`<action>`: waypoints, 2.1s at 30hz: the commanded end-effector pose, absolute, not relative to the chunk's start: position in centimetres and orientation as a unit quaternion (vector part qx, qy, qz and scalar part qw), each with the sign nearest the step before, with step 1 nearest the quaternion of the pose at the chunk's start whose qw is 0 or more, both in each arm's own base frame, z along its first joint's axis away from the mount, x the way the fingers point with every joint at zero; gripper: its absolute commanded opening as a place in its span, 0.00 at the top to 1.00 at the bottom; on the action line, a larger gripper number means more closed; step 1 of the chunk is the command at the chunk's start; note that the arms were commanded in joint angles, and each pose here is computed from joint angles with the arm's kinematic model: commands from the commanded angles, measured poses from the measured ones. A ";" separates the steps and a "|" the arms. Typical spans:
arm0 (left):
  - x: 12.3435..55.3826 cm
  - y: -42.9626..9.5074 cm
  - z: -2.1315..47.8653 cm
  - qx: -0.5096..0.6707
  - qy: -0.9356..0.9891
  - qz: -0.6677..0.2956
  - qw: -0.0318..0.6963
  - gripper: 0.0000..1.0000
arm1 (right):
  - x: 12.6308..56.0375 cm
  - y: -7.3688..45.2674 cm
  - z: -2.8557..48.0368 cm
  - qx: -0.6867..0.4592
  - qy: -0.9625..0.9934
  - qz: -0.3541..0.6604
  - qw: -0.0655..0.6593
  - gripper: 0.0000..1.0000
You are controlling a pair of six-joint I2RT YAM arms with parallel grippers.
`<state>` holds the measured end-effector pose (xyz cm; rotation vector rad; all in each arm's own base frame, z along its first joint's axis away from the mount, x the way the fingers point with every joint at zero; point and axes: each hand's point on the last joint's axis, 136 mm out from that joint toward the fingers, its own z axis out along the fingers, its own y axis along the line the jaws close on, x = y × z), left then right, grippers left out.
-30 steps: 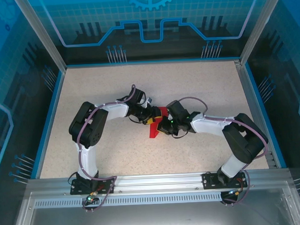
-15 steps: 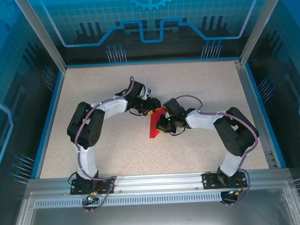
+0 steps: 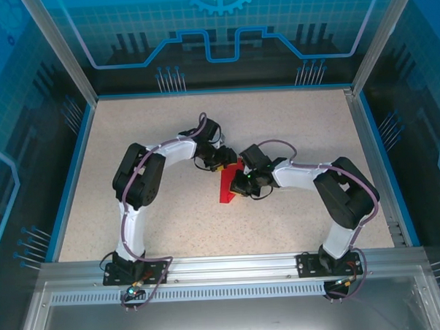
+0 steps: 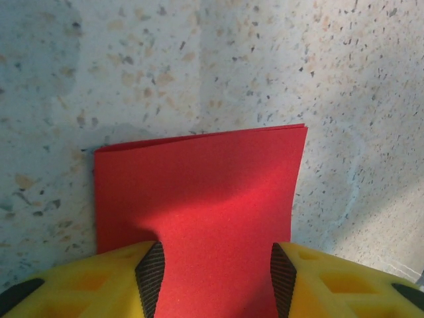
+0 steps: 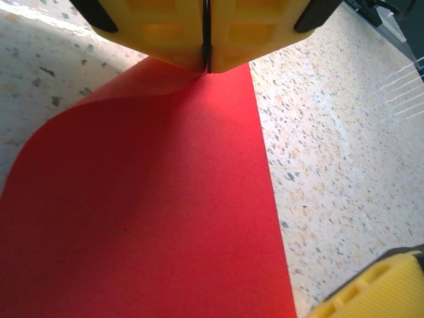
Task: Fold a paper plane with a square sheet of paper (pick it up from the middle)
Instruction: Third fold the triangle at the center of the table.
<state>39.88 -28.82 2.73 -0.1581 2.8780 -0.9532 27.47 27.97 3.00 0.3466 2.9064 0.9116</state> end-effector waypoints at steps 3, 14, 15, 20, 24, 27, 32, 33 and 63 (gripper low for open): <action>36.9 -27.8 0.9 -0.051 0.962 -0.269 0.008 0.49 | 26.7 27.5 4.0 0.099 0.950 0.295 0.022 0.91; 34.4 -27.1 0.7 -0.070 0.963 -0.262 0.005 0.49 | 27.6 28.9 5.2 0.083 0.940 0.327 0.047 0.91; 34.5 -27.1 0.8 -0.069 0.962 -0.262 0.007 0.50 | 27.9 29.2 5.2 0.082 0.940 0.328 0.049 0.91; 35.1 -27.5 1.5 -0.064 0.961 -0.268 0.013 0.50 | 28.1 29.9 4.3 0.072 0.945 0.318 0.042 0.91; 35.0 -27.6 1.5 -0.062 0.961 -0.270 0.011 0.49 | 27.7 29.9 3.7 0.062 0.949 0.307 0.031 0.90; 35.0 -27.6 1.6 -0.061 0.960 -0.272 0.009 0.49 | 27.5 29.9 3.5 0.054 0.952 0.301 0.027 0.90; 35.0 -27.7 1.7 -0.060 0.960 -0.274 0.009 0.50 | 27.2 29.7 3.2 0.041 0.956 0.289 0.023 0.90; 34.9 -27.7 1.7 -0.059 0.960 -0.274 0.008 0.50 | 27.2 29.7 3.1 0.038 0.957 0.287 0.022 0.90; 34.7 -28.0 2.3 -0.058 0.956 -0.287 0.008 0.49 | 26.2 30.6 2.0 0.002 0.963 0.270 -0.003 0.89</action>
